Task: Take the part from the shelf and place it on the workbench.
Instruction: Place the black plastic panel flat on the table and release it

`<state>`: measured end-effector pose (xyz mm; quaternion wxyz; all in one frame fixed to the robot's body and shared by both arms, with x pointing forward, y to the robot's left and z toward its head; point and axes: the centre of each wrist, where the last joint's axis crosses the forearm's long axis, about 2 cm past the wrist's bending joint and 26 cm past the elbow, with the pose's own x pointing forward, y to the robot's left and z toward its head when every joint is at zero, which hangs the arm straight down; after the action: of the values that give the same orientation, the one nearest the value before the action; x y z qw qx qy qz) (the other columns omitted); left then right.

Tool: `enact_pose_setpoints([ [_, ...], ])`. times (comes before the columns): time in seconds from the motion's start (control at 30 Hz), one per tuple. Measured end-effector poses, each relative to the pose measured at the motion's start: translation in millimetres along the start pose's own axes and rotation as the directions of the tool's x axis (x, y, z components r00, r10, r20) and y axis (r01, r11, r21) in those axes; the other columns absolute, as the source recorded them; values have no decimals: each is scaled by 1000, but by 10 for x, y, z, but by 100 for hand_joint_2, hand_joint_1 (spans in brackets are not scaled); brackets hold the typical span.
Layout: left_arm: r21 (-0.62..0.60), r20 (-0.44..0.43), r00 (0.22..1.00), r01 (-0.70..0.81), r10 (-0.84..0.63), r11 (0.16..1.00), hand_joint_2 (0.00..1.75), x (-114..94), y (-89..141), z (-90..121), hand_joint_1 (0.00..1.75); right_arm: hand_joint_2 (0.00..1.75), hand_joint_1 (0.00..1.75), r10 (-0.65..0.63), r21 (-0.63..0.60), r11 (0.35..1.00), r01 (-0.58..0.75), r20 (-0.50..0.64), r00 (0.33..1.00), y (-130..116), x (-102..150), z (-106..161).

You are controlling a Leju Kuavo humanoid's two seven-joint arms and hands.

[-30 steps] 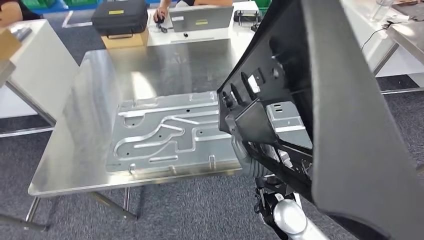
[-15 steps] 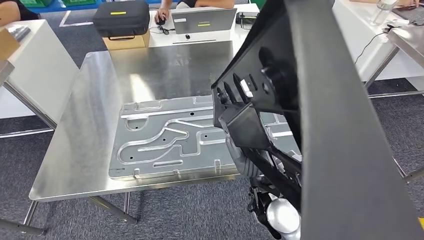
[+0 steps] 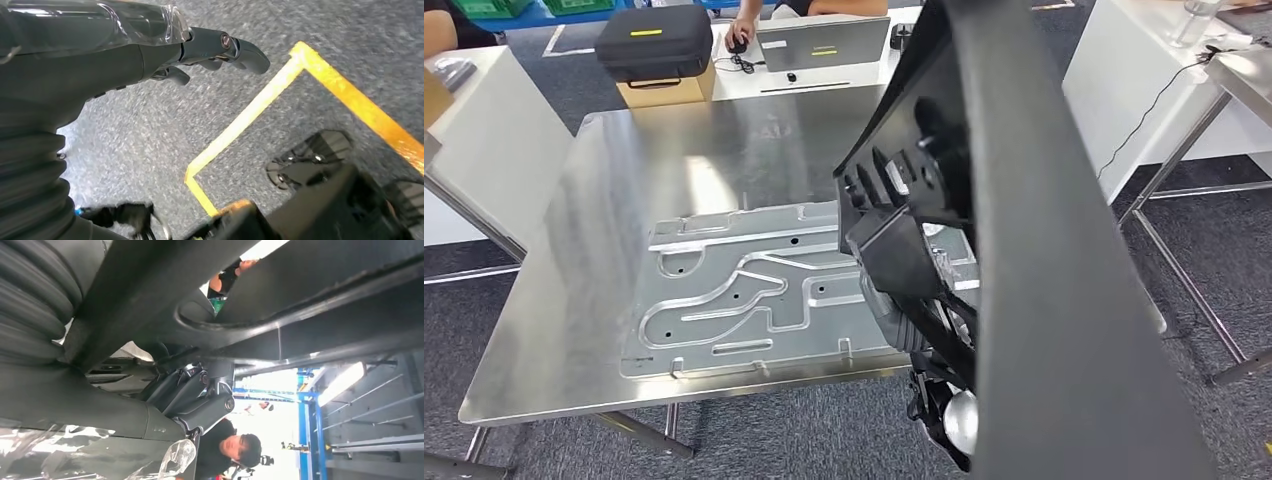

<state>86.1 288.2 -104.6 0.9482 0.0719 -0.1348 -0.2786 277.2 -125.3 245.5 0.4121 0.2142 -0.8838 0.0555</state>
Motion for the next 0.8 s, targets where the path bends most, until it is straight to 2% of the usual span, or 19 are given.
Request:
enact_pose_setpoints([
  [0.4, 26, 30, 999, -18, 17, 1000, 175, 37, 63, -8, 0, 175, 175, 42, 0, 999, -42, -45, 998, -9, -7, -28],
  [0.8, 5, 45, 998, -44, 44, 999, 175, 54, -28, 1, 0, 175, 175, 67, -2, 998, -68, -60, 996, -61, 13, -5],
])
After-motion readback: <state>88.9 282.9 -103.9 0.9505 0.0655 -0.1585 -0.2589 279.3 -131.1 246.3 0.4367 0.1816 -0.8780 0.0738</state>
